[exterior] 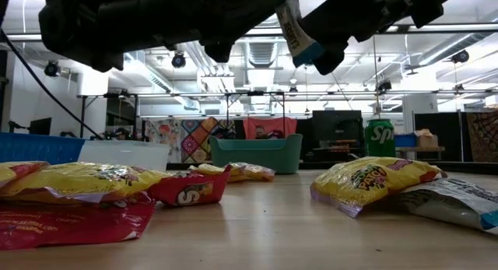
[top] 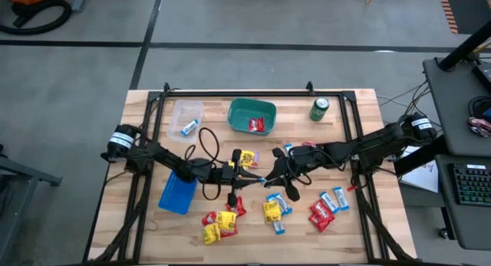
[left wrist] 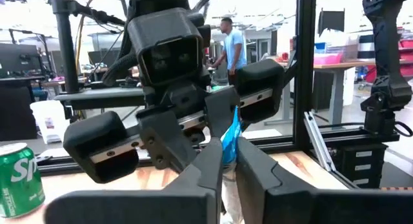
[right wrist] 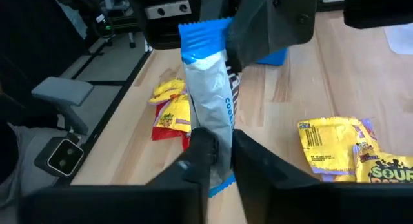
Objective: Sort candy
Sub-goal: Put the white candy into the transparent bin
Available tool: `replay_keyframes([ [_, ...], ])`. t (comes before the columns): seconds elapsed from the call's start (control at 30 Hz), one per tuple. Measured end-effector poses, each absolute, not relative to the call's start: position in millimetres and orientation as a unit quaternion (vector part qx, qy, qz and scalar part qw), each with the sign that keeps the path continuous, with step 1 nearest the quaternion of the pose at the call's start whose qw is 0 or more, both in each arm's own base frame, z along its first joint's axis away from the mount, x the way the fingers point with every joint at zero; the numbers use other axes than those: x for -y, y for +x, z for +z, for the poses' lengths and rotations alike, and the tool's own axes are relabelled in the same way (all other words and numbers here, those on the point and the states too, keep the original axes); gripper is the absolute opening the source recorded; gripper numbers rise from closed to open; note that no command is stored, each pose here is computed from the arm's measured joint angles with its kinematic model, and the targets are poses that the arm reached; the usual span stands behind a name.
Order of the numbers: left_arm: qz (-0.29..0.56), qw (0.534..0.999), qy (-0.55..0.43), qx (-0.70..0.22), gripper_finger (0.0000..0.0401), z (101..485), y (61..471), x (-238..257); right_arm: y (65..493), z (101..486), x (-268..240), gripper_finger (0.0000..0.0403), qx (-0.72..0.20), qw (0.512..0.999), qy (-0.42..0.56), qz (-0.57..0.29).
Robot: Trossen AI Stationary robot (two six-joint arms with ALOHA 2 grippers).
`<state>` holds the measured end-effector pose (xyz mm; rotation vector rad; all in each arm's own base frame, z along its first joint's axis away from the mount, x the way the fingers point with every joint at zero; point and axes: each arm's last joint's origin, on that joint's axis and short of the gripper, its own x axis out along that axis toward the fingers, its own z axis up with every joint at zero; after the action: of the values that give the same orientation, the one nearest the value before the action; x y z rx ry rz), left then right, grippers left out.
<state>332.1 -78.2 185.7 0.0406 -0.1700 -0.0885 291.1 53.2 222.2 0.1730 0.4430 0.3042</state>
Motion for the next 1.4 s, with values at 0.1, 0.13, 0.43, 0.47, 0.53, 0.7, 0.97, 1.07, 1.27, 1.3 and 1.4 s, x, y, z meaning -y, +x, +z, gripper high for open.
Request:
replay_keyframes([
  [0.1,-0.031,0.997,0.023,0.068,0.0003,188.5,330.5,76.9,290.5,223.3,-48.2,0.0112,-0.22,0.961,0.087,0.142],
  [0.13,-0.016,0.998,0.024,0.057,0.0003,190.0,329.5,75.8,290.2,224.6,-45.8,0.0125,-0.217,0.963,0.087,0.136],
  [0.43,0.189,0.972,0.068,-0.124,0.0001,225.2,286.3,54.1,272.0,239.1,-27.1,0.0206,-0.229,0.971,0.066,-0.018],
  [0.47,0.224,0.961,0.069,-0.147,0.0001,230.0,276.0,49.2,269.9,240.3,-26.1,0.021,-0.23,0.971,0.062,-0.032],
  [0.53,0.315,0.929,0.069,-0.181,0.0001,236.8,253.9,37.4,268.5,240.8,-25.0,0.0215,-0.231,0.97,0.059,-0.046],
  [0.7,0.477,0.849,0.021,-0.228,0.0,242.9,197.2,0.1,268.5,241.3,-25.2,0.0215,-0.229,0.97,0.061,-0.045],
  [0.97,0.593,0.746,-0.07,-0.296,0.0,232.6,167.6,-59.8,269.1,240.2,-25.2,0.0215,-0.231,0.97,0.063,-0.047],
  [1.07,0.604,0.721,-0.081,-0.33,0.0001,225.4,167.2,-77.2,269.1,240.2,-25.2,0.0217,-0.231,0.969,0.07,-0.049],
  [1.27,0.618,0.692,-0.081,-0.363,0.0034,216.1,167.8,-92.0,268.8,239.5,-25.2,0.0217,-0.235,0.968,0.069,-0.049],
  [1.3,0.617,0.691,-0.079,-0.367,0.0042,215.3,168.7,-92.4,268.5,239.0,-25.1,0.0217,-0.237,0.968,0.069,-0.049],
  [1.4,0.617,0.689,-0.076,-0.374,0.0063,213.3,170.7,-93.3,268.3,238.5,-25.1,0.0217,-0.24,0.967,0.069,-0.049],
])
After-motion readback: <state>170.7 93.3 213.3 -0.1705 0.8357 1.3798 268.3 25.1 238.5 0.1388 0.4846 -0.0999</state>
